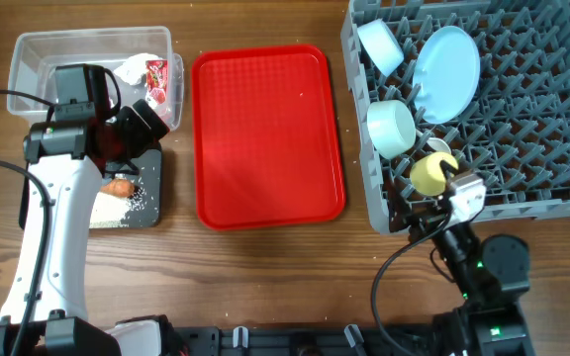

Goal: Sort waste into correct bins and load items into the dishwasher rack

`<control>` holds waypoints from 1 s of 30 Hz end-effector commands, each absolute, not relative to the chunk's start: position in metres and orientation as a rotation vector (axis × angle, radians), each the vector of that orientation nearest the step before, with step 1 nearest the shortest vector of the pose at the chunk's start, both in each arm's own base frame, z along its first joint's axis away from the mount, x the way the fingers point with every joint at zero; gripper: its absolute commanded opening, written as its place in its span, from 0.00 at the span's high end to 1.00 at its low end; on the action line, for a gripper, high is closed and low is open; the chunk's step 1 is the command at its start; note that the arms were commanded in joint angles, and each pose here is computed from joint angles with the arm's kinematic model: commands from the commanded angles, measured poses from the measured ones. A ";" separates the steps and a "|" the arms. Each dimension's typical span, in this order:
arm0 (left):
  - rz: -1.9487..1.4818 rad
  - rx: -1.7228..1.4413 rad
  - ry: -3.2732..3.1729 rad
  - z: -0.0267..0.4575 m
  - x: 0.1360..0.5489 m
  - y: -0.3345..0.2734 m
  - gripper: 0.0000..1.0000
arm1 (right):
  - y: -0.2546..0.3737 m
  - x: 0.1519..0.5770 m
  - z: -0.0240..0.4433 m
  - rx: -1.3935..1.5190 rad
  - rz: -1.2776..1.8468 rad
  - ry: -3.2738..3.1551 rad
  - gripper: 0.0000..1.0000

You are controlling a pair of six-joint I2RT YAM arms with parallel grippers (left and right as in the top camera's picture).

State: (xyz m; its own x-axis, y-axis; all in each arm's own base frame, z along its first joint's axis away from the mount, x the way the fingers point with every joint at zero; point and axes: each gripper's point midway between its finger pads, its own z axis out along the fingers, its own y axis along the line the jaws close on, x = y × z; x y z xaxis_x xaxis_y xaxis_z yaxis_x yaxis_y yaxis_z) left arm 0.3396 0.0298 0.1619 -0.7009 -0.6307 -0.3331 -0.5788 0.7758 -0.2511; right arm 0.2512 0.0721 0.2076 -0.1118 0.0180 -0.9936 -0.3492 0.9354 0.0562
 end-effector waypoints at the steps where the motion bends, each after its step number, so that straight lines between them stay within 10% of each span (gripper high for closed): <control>1: -0.175 -0.889 2.541 0.173 0.343 0.033 0.00 | 0.075 0.245 0.199 -0.244 0.337 1.582 0.00; 30: -0.175 -0.889 2.541 0.173 0.343 0.033 0.00 | 0.072 0.236 0.178 -0.226 0.319 1.553 0.00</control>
